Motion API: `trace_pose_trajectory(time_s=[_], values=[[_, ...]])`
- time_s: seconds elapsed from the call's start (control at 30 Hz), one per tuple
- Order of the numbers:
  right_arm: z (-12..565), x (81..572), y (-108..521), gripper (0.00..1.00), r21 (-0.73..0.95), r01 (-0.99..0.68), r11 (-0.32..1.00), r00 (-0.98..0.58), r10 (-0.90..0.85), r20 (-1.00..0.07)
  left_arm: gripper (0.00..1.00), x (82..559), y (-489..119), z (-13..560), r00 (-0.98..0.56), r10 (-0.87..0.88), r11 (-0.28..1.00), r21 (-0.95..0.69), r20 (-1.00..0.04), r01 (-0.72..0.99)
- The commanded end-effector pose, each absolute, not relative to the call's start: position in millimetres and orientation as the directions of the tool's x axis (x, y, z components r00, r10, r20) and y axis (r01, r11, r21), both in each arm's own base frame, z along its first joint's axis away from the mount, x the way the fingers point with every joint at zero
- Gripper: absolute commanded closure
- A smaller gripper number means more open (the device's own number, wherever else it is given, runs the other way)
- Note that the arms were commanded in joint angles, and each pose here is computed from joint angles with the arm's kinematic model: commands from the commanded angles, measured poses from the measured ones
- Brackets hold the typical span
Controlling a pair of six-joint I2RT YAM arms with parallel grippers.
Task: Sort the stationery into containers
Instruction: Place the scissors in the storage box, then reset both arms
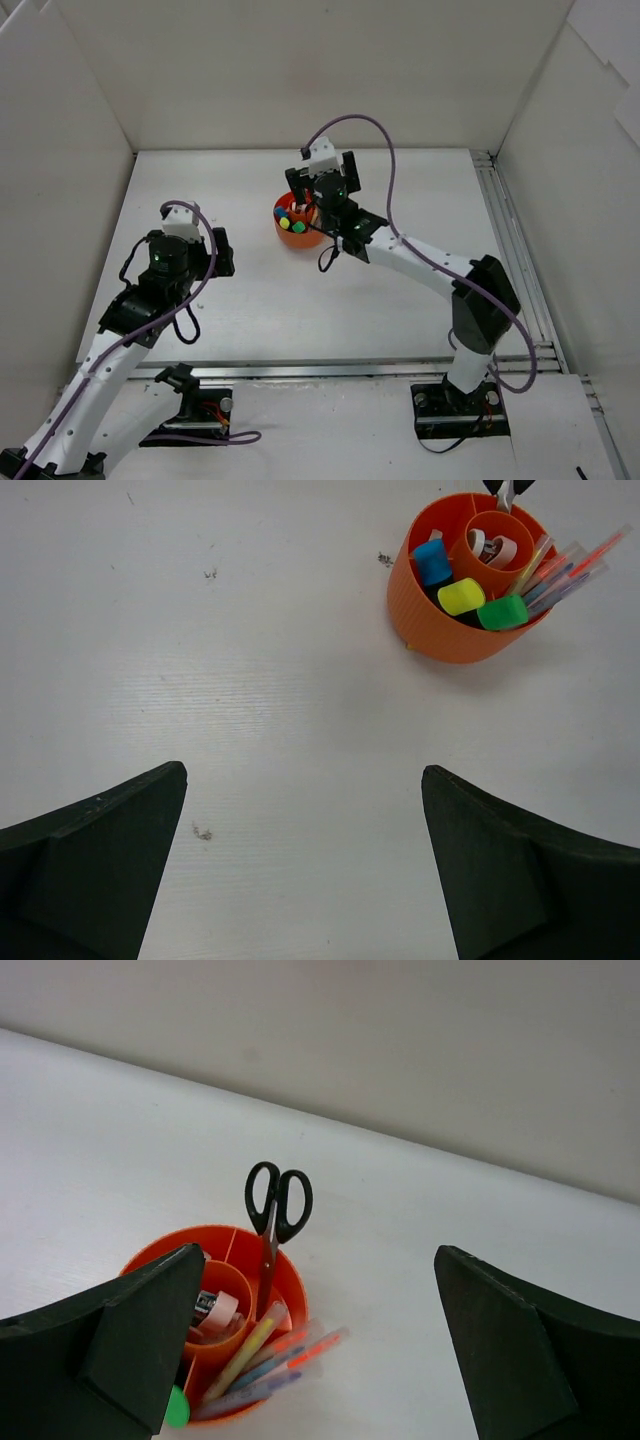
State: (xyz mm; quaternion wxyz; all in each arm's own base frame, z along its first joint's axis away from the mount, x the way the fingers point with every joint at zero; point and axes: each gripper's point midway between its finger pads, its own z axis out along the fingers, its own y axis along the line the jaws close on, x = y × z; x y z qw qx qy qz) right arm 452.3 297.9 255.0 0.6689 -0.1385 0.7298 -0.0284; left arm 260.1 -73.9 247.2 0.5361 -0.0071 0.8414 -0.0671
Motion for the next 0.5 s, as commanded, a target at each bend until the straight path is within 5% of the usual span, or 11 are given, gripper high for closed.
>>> trace_pose_trajectory(time_s=[0.0,0.27,0.47], values=[[307,434,270,0.02,0.028,-0.177,0.984,-0.141,0.003,-0.990,0.01,258,-72,261,-0.381,-0.177,0.980,-0.198,-0.907,0.016],[230,364,168,0.02,0.176,0.001,0.984,-0.323,0.167,-0.932,0.00,248,-67,245,-0.371,-0.275,0.959,-0.280,-0.887,-0.043],[222,307,109,0.02,0.204,0.085,0.975,-0.289,0.220,-0.932,0.01,252,-82,242,-0.372,-0.274,0.952,-0.304,-0.887,0.023]])
